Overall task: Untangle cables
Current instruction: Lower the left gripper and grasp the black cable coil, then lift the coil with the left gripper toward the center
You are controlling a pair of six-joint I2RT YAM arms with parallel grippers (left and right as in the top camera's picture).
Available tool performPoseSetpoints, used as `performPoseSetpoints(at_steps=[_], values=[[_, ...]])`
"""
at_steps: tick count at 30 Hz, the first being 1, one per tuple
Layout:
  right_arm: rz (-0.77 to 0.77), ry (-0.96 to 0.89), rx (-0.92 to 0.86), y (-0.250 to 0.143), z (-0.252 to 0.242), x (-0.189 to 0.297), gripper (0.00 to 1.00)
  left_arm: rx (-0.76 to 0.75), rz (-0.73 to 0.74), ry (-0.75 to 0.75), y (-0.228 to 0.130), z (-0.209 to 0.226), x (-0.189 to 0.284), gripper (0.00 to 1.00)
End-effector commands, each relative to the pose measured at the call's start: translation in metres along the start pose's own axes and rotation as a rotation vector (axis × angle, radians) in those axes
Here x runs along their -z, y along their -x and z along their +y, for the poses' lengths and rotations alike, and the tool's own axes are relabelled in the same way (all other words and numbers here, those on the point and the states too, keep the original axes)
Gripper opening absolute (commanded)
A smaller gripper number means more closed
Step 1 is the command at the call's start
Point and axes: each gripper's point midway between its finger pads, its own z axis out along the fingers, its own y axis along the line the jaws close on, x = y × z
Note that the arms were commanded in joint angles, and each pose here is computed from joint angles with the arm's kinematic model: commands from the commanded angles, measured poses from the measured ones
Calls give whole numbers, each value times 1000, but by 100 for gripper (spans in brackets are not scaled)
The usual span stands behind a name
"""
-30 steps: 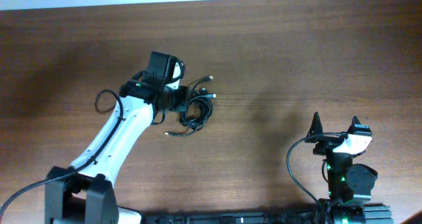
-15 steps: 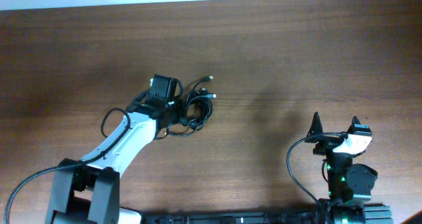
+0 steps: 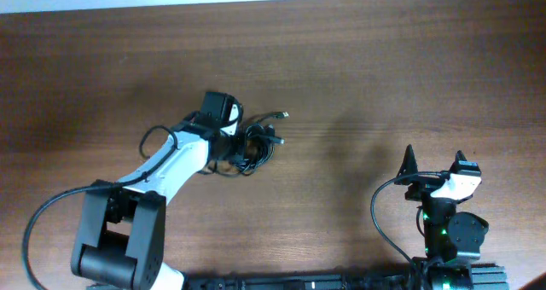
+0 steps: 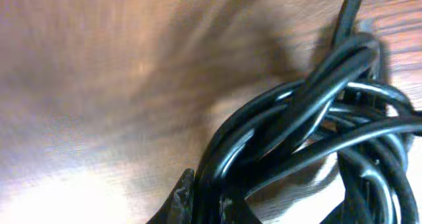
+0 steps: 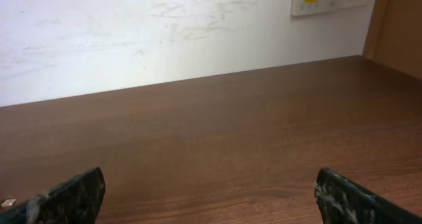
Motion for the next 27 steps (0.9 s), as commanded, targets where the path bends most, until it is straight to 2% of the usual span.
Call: performPoseSetpoints(at_steps=[1,2,3,4,7,8,9,10,11,14,15,17,19,20,21,22,25,26,27], values=[[3,7,1,-3,1,0,99,-245,-166,6,47,-8,39,9],[3,7,1,-3,1,0,99,-273,-170,20,49,-6,39,9],[3,7,1,-3,1,0,99,-269,-169,68,50,2,40,0],[3,7,1,-3,1,0,99,-307,-167,71,49,2,40,0],[3,7,1,-3,1,0,99,-611,-155,86,48,-6,39,0],[3,7,1,-3,1,0,99,-643,-157,89,48,-6,39,0],[3,7,1,-3,1,0,99,-643,-161,89,49,-7,39,15],[3,7,1,-3,1,0,99,-642,-162,90,49,-7,39,63],[3,7,0,-3,1,0,99,-640,-163,90,50,-7,39,99],[3,7,1,-3,1,0,99,-487,-169,77,50,-6,39,99],[3,7,1,-3,1,0,99,-374,-172,68,50,-6,39,99],[3,7,1,-3,1,0,99,27,-163,35,46,-5,39,99],[3,7,1,-3,1,0,99,609,-90,22,25,-3,36,99],[3,7,1,-3,1,0,99,734,-85,20,23,-3,36,99],[3,7,1,-3,1,0,99,795,-78,2,23,-6,36,99],[3,7,1,-3,1,0,99,792,-48,-43,21,-15,36,99],[3,7,1,-3,1,0,99,810,-31,-33,16,-14,35,99],[3,7,1,-3,1,0,99,800,-64,28,17,-3,35,94],[3,7,1,-3,1,0,99,739,-89,67,19,5,36,73]])
